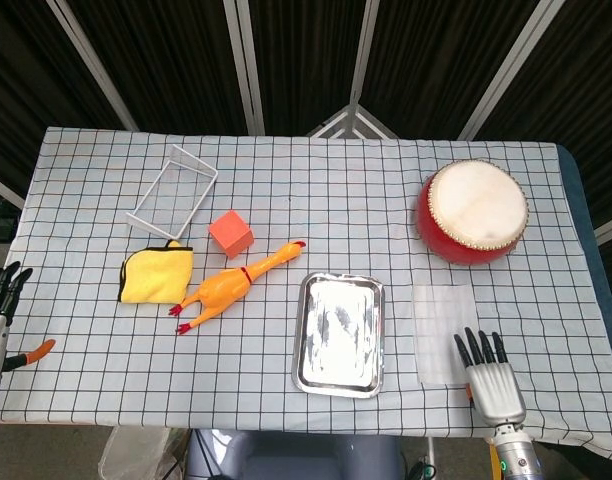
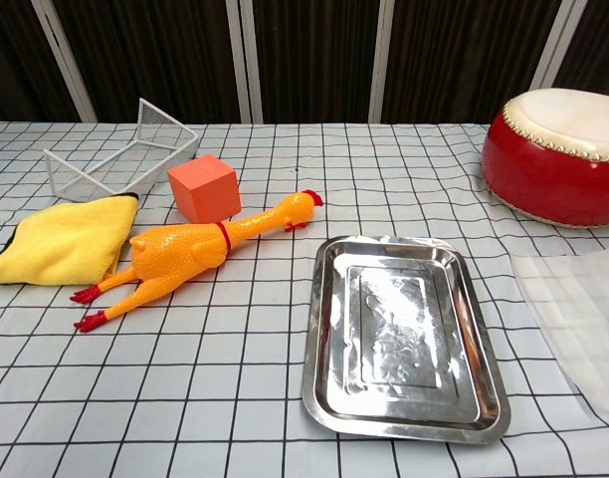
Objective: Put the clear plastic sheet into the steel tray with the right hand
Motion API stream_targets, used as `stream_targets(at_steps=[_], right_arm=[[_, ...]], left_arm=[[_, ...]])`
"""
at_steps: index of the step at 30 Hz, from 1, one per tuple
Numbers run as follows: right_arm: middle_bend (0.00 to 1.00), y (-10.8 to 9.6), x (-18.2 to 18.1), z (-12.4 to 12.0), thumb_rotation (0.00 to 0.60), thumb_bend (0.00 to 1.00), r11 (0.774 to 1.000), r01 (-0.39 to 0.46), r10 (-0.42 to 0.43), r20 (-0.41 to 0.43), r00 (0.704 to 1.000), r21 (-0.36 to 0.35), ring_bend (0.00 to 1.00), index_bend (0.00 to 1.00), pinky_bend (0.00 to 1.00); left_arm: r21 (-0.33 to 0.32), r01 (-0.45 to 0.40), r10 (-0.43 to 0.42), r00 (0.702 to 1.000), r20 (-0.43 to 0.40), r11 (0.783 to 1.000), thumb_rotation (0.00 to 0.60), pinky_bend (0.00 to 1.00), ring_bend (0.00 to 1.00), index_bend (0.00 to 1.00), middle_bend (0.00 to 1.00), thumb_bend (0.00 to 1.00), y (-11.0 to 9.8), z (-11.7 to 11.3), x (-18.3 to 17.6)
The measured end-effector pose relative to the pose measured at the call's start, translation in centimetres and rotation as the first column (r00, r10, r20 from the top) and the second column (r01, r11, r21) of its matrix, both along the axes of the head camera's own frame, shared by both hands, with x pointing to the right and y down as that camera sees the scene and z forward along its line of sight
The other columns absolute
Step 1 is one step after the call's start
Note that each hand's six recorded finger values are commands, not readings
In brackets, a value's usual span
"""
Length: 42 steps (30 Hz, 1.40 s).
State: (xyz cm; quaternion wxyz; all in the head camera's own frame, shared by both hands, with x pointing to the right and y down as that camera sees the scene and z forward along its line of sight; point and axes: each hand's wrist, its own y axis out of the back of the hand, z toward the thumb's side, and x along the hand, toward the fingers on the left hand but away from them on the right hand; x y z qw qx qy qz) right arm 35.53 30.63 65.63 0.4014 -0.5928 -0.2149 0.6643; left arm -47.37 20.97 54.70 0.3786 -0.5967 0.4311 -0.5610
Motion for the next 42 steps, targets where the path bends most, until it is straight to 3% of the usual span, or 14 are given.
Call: stream_targets(at_steps=[15, 17, 24, 28, 35, 42], right_arm=[[0.00, -1.5, 1.7, 0.5, 0.600, 0.52, 0.999, -0.054, 0.054, -0.057, 0.997, 0.000, 0.00, 0.00, 0.00], [0.00, -1.7, 1.6, 0.5, 0.600, 0.52, 0.999, -0.048, 0.049, -0.048, 0.998, 0.007, 0.00, 0.05, 0.00], [0.13, -2.6, -0.1, 0.2, 0.600, 0.52, 0.997, -0.022, 0.019, 0.046, 0.999, 0.071, 0.03, 0.50, 0.00], [0.19, -3.0, -0.7, -0.1, 0.600, 0.52, 0.994, -0.017, 0.005, 0.103, 0.995, 0.112, 0.06, 0.63, 0.00], [0.21, -3.6, -1.3, -1.1, 0.600, 0.52, 0.982, -0.023, -0.012, 0.188, 0.982, 0.185, 0.06, 0.65, 0.00], [0.21, -5.2, -2.3, -3.9, 0.600, 0.52, 0.954, -0.057, -0.039, 0.310, 0.950, 0.295, 0.06, 0.65, 0.00]], left_arm=[[-0.006, -0.002, 0.002, 1.000, -0.010, 1.000, 0.600, 0.00, 0.00, 0.00, 0.00, 0.00, 0.1, 0.1, 0.1], [-0.008, -0.003, 0.003, 1.000, -0.011, 1.000, 0.600, 0.00, 0.00, 0.00, 0.00, 0.00, 0.1, 0.1, 0.2], [-0.005, -0.002, 0.002, 1.000, -0.023, 1.000, 0.600, 0.00, 0.00, 0.00, 0.00, 0.00, 0.2, 0.0, 0.2], [-0.004, -0.004, 0.004, 1.000, -0.028, 1.000, 0.600, 0.00, 0.00, 0.00, 0.00, 0.00, 0.2, 0.0, 0.2], [-0.005, -0.006, 0.005, 1.000, -0.029, 1.000, 0.600, 0.00, 0.00, 0.00, 0.00, 0.00, 0.2, 0.0, 0.3], [-0.006, -0.002, 0.002, 1.000, -0.028, 1.000, 0.600, 0.00, 0.00, 0.00, 0.00, 0.00, 0.2, 0.0, 0.2]])
